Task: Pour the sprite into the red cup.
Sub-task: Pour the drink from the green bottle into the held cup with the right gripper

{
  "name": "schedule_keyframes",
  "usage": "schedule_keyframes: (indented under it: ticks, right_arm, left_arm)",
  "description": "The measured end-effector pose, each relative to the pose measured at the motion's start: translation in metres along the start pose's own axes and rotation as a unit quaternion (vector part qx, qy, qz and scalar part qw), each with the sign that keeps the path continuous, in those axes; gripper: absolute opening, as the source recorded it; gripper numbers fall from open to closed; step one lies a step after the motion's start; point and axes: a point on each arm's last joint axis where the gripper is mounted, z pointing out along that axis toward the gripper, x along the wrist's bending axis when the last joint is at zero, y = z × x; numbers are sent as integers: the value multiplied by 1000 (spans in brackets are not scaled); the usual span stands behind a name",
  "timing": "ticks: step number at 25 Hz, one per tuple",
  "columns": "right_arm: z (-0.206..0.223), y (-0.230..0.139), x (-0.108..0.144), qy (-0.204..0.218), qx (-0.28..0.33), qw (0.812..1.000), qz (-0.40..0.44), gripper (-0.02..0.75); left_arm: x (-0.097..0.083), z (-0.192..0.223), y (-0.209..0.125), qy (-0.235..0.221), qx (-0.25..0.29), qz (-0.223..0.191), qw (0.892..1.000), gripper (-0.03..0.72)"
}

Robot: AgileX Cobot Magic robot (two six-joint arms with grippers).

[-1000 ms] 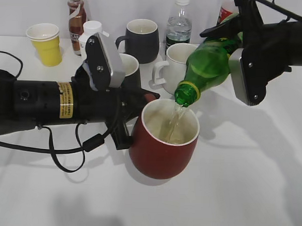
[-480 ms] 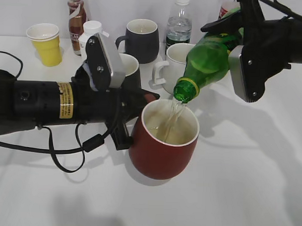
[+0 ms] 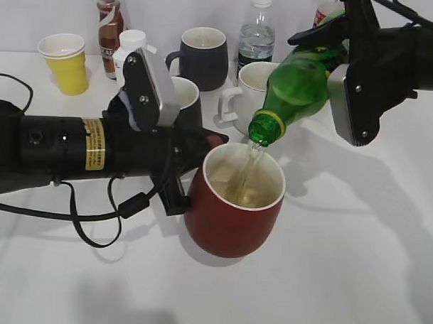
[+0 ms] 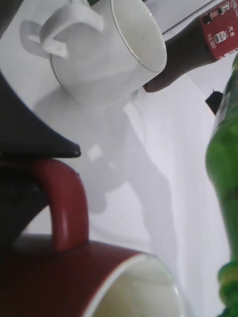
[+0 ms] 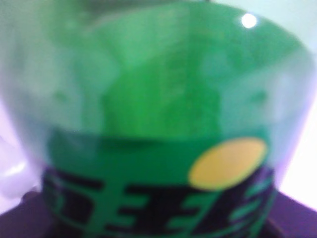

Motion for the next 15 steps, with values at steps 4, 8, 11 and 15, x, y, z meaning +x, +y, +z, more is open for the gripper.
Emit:
schedule_keyframes:
  ticks: [4,8,11,15]
  right_arm:
    - [0,0,0,0,0,1000,0,428]
    - [0,0,0,0,0,1000,0,428]
    - [0,0,0,0,0,1000,0,428]
    - [0,0,0,0,0,1000,0,428]
  left_arm:
    - [0,0,0,0,0,0,1000,49]
    - [0,0,0,0,0,0,1000,49]
    - [0,0,0,0,0,0,1000,49]
    - [0,0,0,0,0,0,1000,49]
